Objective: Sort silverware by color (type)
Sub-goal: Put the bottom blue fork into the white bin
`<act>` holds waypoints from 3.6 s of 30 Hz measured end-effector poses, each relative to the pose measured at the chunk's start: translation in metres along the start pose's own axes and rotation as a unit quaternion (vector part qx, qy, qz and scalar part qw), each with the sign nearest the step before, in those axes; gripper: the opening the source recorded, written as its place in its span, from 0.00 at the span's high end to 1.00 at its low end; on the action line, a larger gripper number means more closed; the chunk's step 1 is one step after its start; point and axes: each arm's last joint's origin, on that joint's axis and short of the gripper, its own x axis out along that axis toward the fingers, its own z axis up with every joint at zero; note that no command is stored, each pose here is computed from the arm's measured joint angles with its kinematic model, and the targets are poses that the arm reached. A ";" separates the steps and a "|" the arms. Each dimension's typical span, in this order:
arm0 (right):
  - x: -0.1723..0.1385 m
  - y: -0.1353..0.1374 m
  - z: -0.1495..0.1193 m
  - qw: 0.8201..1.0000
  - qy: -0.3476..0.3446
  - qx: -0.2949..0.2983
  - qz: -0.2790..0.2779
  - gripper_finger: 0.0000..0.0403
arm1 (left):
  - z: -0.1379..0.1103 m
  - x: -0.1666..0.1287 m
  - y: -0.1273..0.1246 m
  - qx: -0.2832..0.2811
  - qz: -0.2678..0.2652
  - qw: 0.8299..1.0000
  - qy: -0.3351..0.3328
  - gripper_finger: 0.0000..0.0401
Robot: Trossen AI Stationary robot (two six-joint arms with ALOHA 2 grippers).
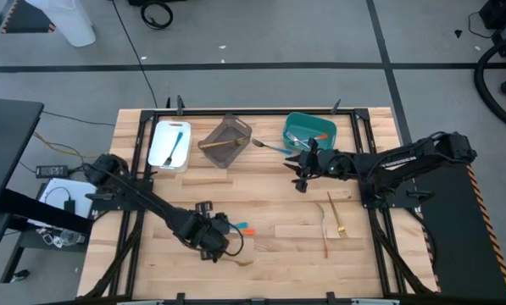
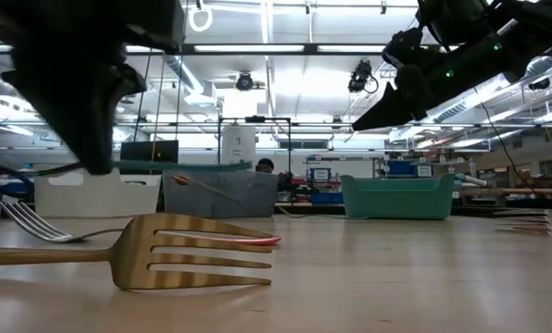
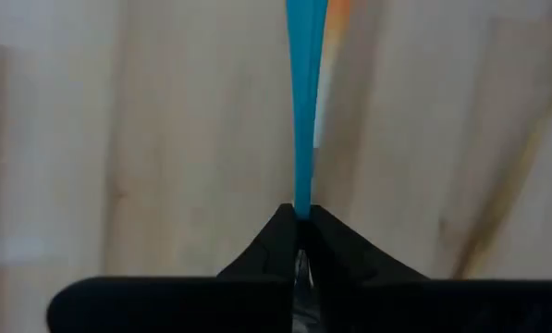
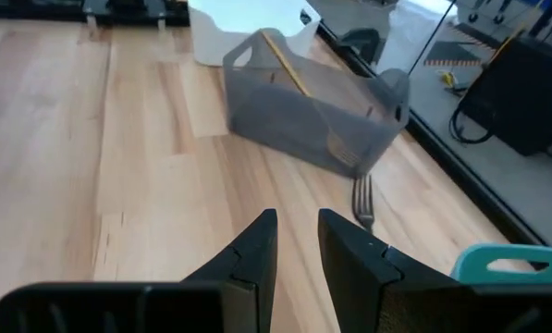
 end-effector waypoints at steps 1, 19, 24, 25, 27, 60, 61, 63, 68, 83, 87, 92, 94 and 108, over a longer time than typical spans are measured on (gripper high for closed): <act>0.001 0.001 0.000 1.000 -0.001 0.000 0.001 0.77 | 0.001 -0.003 0.004 -0.003 0.006 1.000 -0.001 0.94; 0.013 0.008 -0.008 1.000 0.010 -0.016 -0.005 0.77 | 0.019 -0.039 0.105 -0.056 0.144 0.988 -0.003 0.94; 0.012 0.008 -0.007 1.000 0.006 -0.021 -0.006 0.77 | 0.025 -0.039 0.135 -0.063 0.182 0.981 0.007 0.94; 0.013 0.008 -0.007 1.000 0.003 -0.021 -0.006 0.77 | 0.026 -0.039 0.140 -0.063 0.187 0.980 0.011 0.94; 0.013 0.008 -0.006 1.000 0.000 -0.020 -0.006 0.77 | 0.026 -0.040 0.149 -0.064 0.197 0.978 0.016 0.94; 0.010 0.016 -0.008 1.000 0.008 -0.020 0.002 0.77 | -0.046 -0.008 0.281 -0.275 0.267 0.923 -0.002 0.94; 0.010 0.016 -0.008 1.000 0.008 -0.020 0.002 0.77 | -0.048 -0.007 0.284 -0.277 0.266 0.923 0.000 0.94; 0.009 0.018 -0.008 1.000 0.008 -0.021 0.005 0.77 | -0.051 -0.003 0.288 -0.285 0.263 0.922 0.002 0.94; 0.007 0.023 -0.008 1.000 0.006 -0.026 0.014 0.77 | -0.070 0.010 0.292 -0.299 0.267 0.916 0.038 0.94; 0.004 0.031 -0.009 1.000 0.008 -0.023 0.006 0.77 | -0.097 -0.006 0.286 -0.348 0.272 0.897 -0.025 0.94; 0.004 0.031 -0.008 1.000 0.006 -0.022 0.006 0.77 | -0.104 -0.003 0.284 -0.364 0.259 0.895 -0.018 0.94; 0.003 0.032 -0.008 1.000 0.005 -0.023 0.008 0.77 | -0.110 0.002 0.282 -0.368 0.257 0.894 -0.002 0.94; 0.003 0.032 -0.008 1.000 0.005 -0.024 0.007 0.77 | -0.111 0.003 0.281 -0.368 0.255 0.894 0.001 0.94; 0.003 0.032 -0.008 1.000 0.005 -0.027 0.007 0.77 | -0.111 0.003 0.284 -0.378 0.243 0.893 0.000 0.84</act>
